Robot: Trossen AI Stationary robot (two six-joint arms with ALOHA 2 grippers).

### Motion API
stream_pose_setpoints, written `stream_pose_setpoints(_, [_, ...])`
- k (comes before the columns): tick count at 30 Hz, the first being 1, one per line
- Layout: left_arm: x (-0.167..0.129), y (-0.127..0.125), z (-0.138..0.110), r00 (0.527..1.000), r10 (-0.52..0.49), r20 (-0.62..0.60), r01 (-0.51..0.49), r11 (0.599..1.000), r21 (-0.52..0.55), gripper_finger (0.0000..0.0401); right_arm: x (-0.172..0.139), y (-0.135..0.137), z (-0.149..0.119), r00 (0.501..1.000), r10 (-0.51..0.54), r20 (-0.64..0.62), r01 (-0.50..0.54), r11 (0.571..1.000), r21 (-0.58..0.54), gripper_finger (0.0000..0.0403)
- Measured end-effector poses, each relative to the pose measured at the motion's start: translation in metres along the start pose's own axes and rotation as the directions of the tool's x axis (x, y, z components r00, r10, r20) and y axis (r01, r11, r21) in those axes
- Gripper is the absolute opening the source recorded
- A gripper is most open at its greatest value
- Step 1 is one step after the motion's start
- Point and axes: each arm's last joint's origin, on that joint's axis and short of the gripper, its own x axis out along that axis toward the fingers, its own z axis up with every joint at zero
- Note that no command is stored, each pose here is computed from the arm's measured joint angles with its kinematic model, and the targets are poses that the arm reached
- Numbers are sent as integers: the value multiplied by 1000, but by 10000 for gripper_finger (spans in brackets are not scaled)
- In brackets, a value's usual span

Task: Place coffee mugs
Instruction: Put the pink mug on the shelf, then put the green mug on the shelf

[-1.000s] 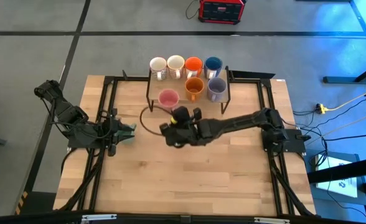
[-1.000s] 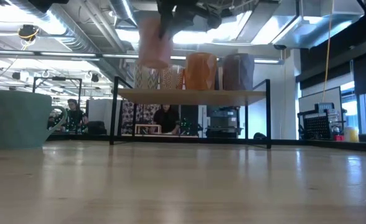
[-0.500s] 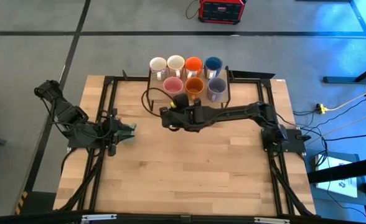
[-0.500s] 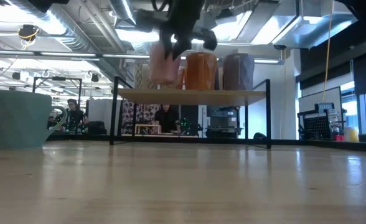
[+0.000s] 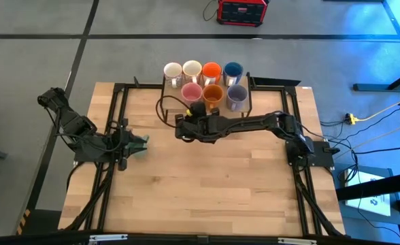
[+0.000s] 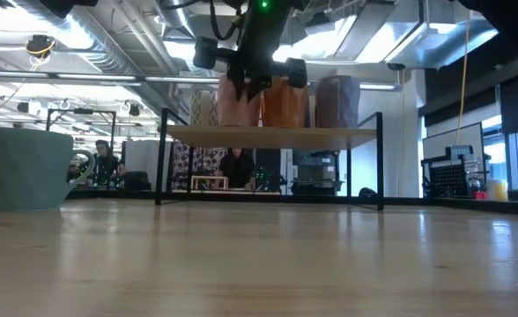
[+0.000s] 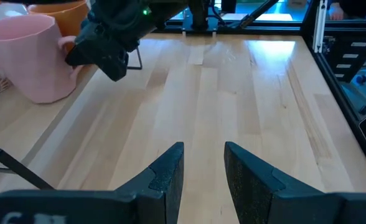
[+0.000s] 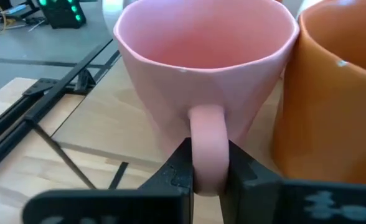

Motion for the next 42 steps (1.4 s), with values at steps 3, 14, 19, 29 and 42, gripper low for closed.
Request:
stream_pose_setpoints(3, [0, 0, 0, 1000, 3, 1, -3, 1000, 0, 110, 0, -1, 0, 1000, -6, 0, 6, 1000, -2, 25])
stream_pose_setpoints(14, [0, 0, 0, 1000, 4, 2, -4, 1000, -1, 110, 0, -1, -1, 1000, 2, -20, -2, 1000, -8, 59])
stream_pose_setpoints(19, [0, 0, 0, 1000, 4, 2, -4, 1000, -2, 110, 1, -1, -3, 999, 6, -34, -6, 1000, -11, 117])
stream_pose_setpoints(29, [0, 1, 0, 1000, 20, 10, -20, 1000, -3, 110, -7, -3, 8, 1000, 18, -23, -19, 1000, -21, 174])
stream_pose_setpoints(42, [0, 5, -8, 997, 43, -67, -40, 998, 41, 110, -64, -6, 45, 910, 319, -266, -355, 929, -101, 172])
